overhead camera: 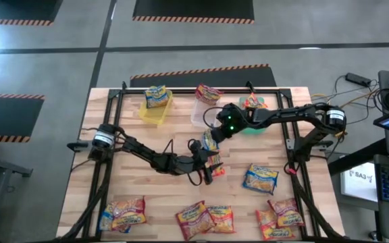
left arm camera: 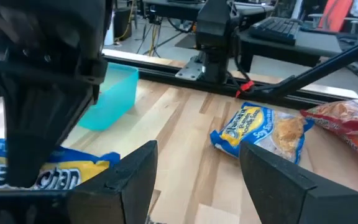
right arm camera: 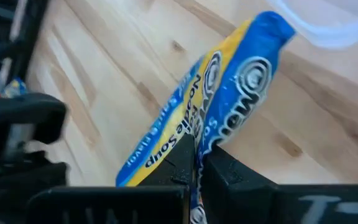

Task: Sort Maruchan noodles
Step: Put the top left blue noodle into the yellow bin

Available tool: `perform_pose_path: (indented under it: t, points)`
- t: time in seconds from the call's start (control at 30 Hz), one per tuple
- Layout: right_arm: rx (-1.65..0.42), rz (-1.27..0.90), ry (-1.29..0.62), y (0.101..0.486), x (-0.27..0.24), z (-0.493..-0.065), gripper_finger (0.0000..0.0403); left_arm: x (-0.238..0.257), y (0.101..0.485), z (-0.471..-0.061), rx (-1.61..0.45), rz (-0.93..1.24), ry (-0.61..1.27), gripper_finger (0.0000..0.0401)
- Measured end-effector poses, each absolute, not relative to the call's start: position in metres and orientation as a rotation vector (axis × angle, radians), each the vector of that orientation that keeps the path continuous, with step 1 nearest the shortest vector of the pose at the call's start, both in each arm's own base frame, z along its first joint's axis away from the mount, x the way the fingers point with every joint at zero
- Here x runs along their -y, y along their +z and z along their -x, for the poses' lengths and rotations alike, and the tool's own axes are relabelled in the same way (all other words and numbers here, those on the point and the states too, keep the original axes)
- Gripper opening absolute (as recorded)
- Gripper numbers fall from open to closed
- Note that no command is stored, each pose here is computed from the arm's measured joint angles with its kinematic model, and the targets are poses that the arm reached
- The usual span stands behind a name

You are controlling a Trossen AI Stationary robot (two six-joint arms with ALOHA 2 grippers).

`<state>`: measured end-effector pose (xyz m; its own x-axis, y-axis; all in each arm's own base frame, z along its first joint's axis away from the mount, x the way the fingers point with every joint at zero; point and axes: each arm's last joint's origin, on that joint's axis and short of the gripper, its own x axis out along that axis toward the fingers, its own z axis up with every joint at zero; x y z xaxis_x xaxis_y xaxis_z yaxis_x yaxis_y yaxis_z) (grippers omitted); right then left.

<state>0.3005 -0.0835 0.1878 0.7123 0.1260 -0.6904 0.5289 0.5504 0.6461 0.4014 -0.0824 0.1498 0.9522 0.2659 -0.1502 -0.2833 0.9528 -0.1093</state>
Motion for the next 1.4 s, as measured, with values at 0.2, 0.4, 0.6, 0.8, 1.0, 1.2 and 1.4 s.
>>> perform_pose_path:
  t: [0.2, 0.4, 0.6, 0.8, 1.0, 1.2, 1.4]
  points:
    - [-0.783, -0.959, -0.262, 0.187, 0.083, -0.300, 0.0008, 0.089, 0.156, -0.395, -0.215, 0.091, 0.274, 0.0210]
    - [-0.781, -0.984, -0.272, 0.187, 0.083, -0.300, 0.0009, 0.079, 0.159, -0.381, -0.348, 0.009, 0.492, 0.0210]
    - [-0.788, -1.031, -0.253, 0.187, 0.082, -0.300, 0.0032, 0.076, 0.157, -0.371, -0.401, -0.023, 0.545, 0.0210]
    - [-0.801, -1.056, -0.265, 0.183, 0.083, -0.301, 0.0085, 0.072, 0.149, -0.366, -0.487, -0.068, 0.575, 0.0210]
    - [-0.824, -1.084, -0.289, 0.165, 0.085, -0.308, 0.0143, 0.062, 0.142, -0.362, -0.550, -0.080, 0.630, 0.0210]
    - [-0.786, -1.110, -0.261, 0.148, 0.088, -0.321, 0.0169, 0.059, 0.139, -0.363, -0.568, -0.071, 0.615, 0.0210]
    - [-0.809, -1.070, -0.248, 0.138, 0.089, -0.323, 0.0134, 0.056, 0.136, -0.363, -0.584, -0.059, 0.592, 0.0207]
